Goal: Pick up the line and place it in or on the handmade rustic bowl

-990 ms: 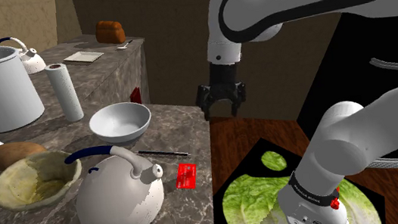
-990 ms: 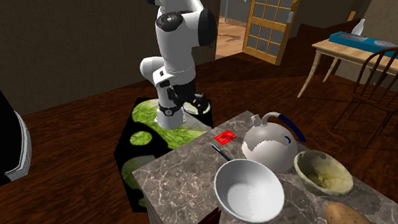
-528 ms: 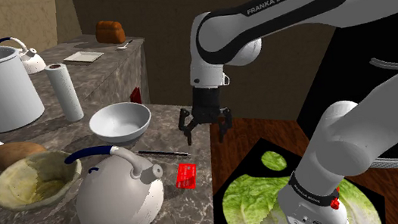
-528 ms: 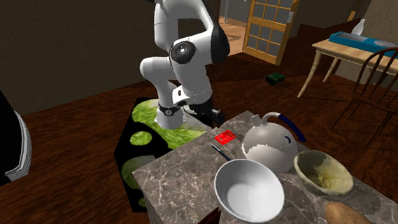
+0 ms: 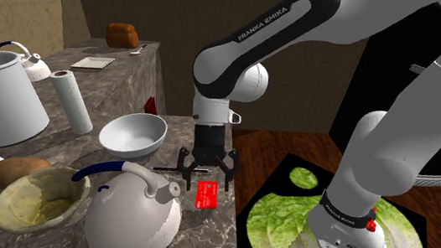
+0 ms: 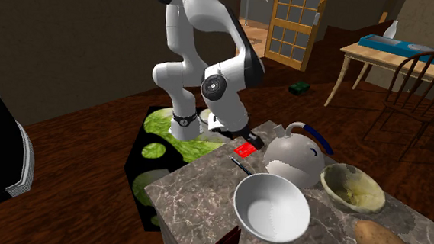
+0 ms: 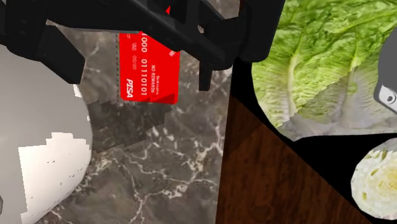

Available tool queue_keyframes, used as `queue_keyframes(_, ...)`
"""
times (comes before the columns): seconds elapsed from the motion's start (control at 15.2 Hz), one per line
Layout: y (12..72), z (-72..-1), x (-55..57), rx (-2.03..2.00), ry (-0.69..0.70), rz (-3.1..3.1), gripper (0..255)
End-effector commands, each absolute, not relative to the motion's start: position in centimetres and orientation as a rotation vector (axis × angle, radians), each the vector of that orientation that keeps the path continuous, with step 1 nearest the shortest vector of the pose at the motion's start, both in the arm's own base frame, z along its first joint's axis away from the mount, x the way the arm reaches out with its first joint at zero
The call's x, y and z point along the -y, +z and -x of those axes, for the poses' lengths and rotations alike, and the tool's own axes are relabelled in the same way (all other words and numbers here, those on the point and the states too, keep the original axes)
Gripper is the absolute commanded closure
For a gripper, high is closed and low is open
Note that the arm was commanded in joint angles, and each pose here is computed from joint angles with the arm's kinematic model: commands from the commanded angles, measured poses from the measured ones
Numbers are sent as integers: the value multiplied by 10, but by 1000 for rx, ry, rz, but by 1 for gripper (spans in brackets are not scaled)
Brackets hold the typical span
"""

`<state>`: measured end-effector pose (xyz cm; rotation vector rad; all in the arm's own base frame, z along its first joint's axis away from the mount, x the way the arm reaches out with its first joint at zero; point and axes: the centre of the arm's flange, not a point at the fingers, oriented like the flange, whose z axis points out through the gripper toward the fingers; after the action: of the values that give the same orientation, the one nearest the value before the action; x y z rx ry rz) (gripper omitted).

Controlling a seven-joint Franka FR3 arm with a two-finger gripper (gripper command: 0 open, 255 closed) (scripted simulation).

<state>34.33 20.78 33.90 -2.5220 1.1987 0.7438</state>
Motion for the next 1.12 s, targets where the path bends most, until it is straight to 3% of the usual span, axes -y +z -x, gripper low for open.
queue_keyframes(0.0,330,-340,-215,-1207,750,2513,0)
queue_keyframes(0.79,310,-332,-226,-1207,750,2513,0)
queue_keyframes(0.86,310,-332,-226,-1207,750,2513,255)
queue_keyframes(1.06,310,-332,-226,-1207,750,2513,255)
